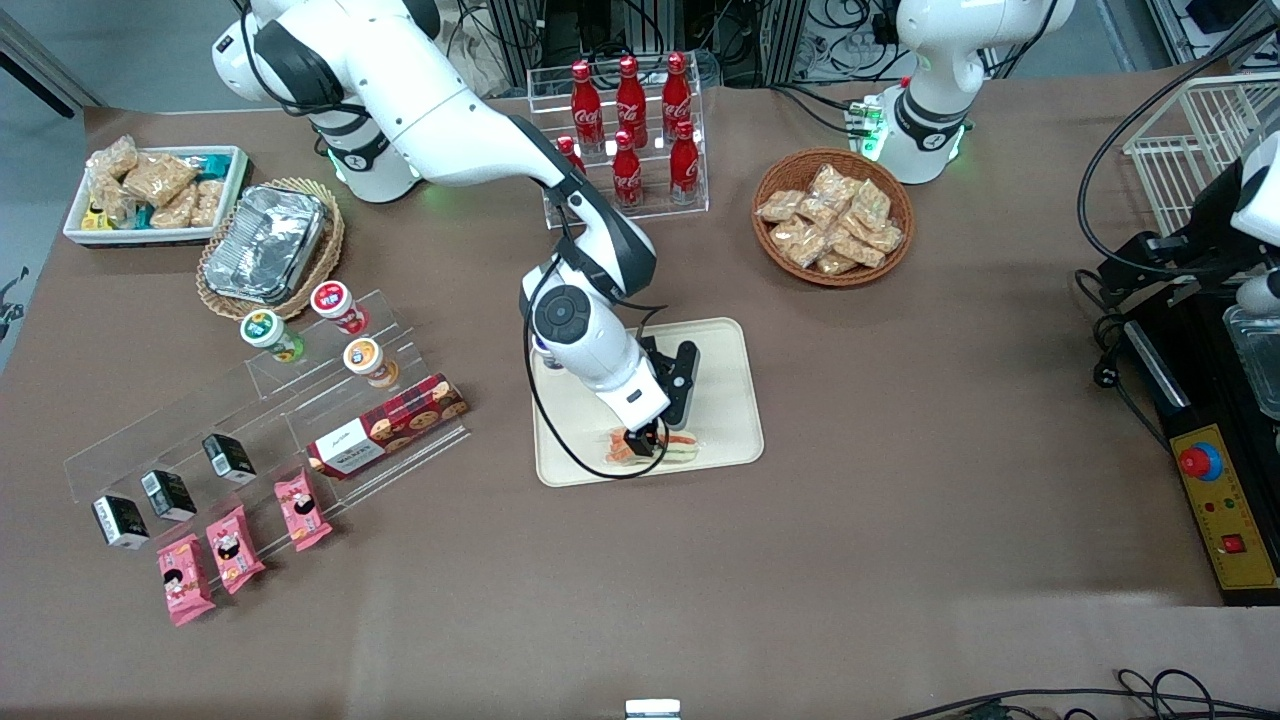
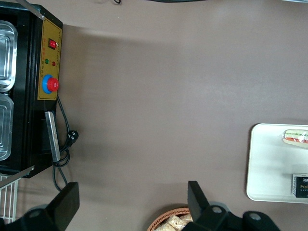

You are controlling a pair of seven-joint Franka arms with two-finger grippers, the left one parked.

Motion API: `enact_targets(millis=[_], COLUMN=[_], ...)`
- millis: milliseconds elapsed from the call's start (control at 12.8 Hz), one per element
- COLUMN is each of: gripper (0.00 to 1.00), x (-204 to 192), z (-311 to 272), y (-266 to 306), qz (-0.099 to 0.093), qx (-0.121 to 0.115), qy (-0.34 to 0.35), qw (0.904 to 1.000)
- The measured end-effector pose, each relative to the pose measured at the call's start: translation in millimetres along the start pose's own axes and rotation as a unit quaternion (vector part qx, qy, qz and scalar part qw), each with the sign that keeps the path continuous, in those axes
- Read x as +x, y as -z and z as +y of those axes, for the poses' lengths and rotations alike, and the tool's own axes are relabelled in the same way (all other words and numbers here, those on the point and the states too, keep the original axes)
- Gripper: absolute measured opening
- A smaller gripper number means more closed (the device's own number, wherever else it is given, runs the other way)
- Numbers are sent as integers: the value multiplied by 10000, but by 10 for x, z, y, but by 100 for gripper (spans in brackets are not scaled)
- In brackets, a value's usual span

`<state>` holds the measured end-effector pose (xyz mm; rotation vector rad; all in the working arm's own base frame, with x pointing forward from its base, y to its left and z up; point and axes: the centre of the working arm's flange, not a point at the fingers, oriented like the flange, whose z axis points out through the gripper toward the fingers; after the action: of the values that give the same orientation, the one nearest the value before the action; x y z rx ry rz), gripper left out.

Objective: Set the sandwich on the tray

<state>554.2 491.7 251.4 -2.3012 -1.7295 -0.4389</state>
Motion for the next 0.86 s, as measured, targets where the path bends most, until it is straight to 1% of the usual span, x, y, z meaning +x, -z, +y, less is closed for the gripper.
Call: enact_targets(millis=[78, 157, 313, 470, 627, 783, 861], gripper=[100, 100, 100, 100, 100, 100, 100], x=[53, 83, 129, 163, 98, -135, -333], z=[41, 107, 214, 260, 359, 595, 760], y=[163, 363, 772, 1169, 1545, 1991, 2271], qz=[88, 137, 199, 193, 110, -104, -227], qx=[20, 49, 127, 256, 402, 483, 536], qy=[-81, -147, -349, -712, -921, -1069, -1272], qw=[9999, 9998, 9991, 9969, 9949, 9930, 9902])
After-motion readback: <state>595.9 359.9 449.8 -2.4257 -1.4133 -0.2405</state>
